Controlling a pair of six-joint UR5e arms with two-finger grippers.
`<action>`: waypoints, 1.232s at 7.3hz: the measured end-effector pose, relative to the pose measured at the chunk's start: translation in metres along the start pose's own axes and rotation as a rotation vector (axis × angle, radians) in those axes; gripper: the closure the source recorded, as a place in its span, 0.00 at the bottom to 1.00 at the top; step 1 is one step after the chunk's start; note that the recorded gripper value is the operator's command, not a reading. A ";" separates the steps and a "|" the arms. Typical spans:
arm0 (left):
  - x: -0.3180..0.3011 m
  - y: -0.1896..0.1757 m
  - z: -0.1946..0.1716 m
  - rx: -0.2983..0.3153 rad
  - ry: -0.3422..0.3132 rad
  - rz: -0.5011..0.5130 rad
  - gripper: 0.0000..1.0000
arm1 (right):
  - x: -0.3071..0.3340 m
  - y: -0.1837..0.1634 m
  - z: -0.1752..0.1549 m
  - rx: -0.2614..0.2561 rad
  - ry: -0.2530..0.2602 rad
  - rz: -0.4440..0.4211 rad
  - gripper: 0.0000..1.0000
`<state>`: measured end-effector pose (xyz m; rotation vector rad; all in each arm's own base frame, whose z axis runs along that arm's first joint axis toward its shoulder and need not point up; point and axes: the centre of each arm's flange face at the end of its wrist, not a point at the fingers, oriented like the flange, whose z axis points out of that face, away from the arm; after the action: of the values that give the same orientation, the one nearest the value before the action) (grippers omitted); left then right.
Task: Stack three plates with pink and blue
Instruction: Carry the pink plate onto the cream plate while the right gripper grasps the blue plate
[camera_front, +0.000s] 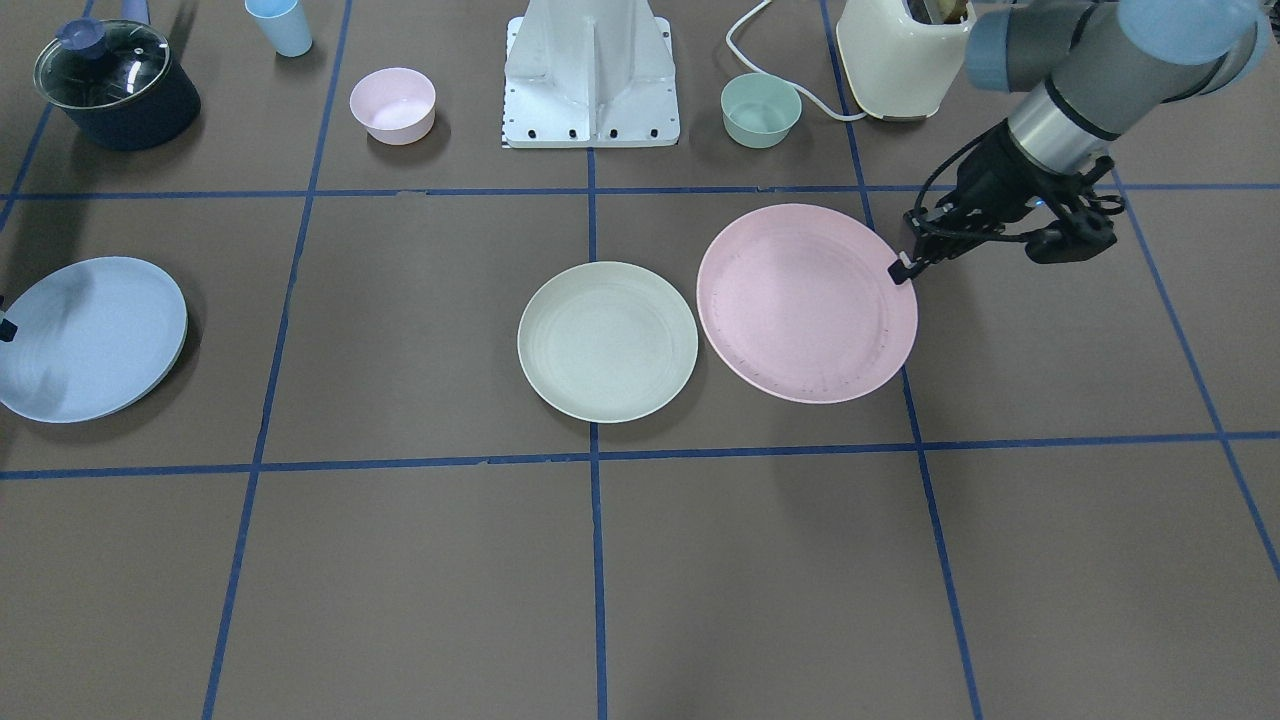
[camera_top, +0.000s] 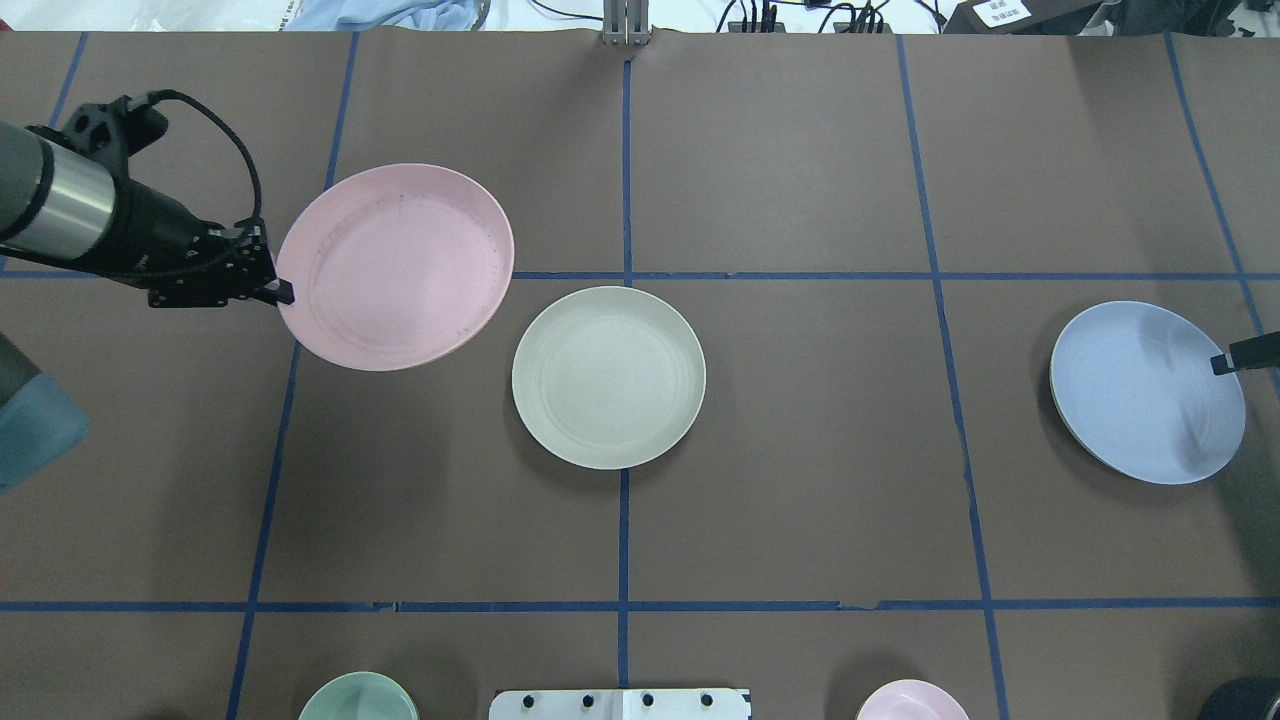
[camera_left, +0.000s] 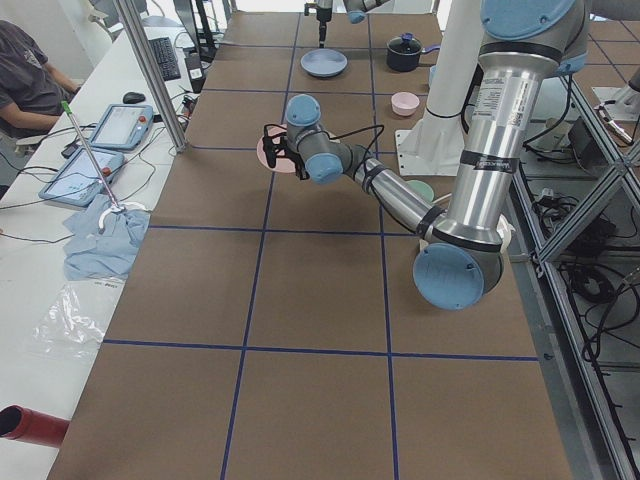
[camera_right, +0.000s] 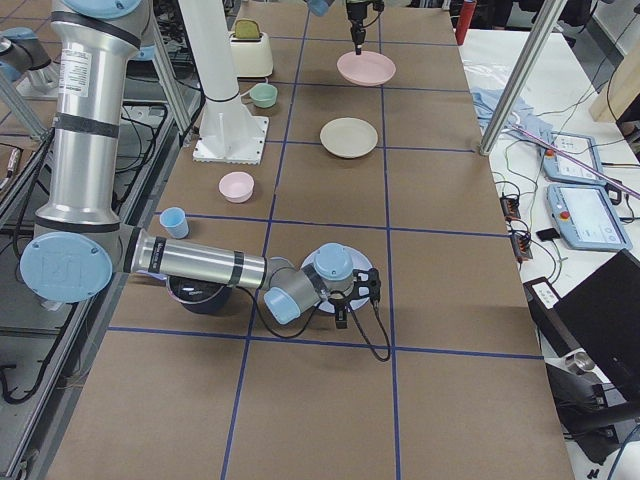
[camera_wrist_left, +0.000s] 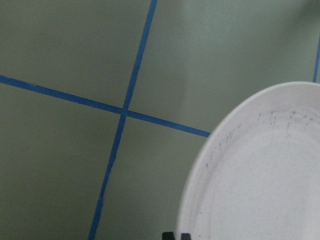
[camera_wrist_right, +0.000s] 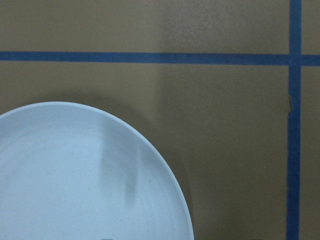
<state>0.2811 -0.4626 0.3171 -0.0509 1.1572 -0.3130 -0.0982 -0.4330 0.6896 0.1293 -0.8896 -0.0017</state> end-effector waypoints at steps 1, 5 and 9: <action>0.014 0.011 0.010 -0.013 0.007 -0.010 1.00 | 0.002 0.003 0.006 -0.015 0.002 0.002 0.29; 0.035 0.028 0.029 -0.032 0.013 -0.011 1.00 | 0.007 0.012 0.019 -0.055 0.005 0.014 0.69; 0.046 0.043 0.054 -0.027 -0.003 -0.014 1.00 | 0.004 0.016 0.023 -0.076 -0.009 0.008 1.00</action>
<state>0.3560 -0.4408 0.2897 -0.0829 1.1585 -0.3092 -0.1148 -0.4201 0.7089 0.0544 -0.8975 -0.0284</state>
